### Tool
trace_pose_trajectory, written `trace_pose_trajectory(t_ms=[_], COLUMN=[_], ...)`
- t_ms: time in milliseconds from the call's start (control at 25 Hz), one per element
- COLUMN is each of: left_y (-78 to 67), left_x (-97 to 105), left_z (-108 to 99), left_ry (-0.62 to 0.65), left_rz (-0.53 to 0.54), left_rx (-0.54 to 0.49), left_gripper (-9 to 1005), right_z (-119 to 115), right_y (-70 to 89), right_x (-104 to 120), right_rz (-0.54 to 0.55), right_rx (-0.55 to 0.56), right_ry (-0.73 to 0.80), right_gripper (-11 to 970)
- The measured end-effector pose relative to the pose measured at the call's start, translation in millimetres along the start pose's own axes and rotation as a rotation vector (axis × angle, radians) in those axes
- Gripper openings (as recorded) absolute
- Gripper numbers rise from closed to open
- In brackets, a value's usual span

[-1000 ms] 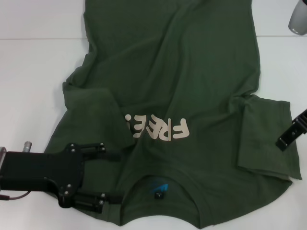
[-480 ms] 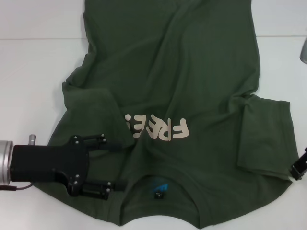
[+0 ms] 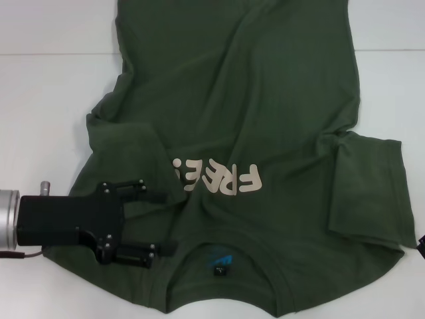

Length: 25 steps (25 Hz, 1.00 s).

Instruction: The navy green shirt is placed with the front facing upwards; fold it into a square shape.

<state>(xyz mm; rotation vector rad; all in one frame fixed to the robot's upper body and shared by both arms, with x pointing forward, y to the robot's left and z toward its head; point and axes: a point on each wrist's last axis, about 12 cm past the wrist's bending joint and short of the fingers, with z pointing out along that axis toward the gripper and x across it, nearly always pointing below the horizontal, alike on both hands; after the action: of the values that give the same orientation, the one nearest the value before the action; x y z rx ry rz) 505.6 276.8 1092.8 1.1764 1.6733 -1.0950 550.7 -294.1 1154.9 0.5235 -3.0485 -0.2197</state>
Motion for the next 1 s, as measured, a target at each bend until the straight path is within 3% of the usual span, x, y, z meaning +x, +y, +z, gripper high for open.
trace_pose_trajectory(t_ms=[400,1000], left_y=[1.8,5.8], left_x=[-2,-3], left_z=[-1,0], left_ry=[-0.002,0.012], left_rz=[0.007,0.009], left_rx=[-0.015,-0.033], left_gripper=[916,916], right_z=[14,23], right_y=[-7.1,-4.9], right_x=[1,-6], right_rz=[0.014,0.003], right_rx=[-0.028,-0.06], right_ry=[-0.052,-0.077], right_gripper=[738,736])
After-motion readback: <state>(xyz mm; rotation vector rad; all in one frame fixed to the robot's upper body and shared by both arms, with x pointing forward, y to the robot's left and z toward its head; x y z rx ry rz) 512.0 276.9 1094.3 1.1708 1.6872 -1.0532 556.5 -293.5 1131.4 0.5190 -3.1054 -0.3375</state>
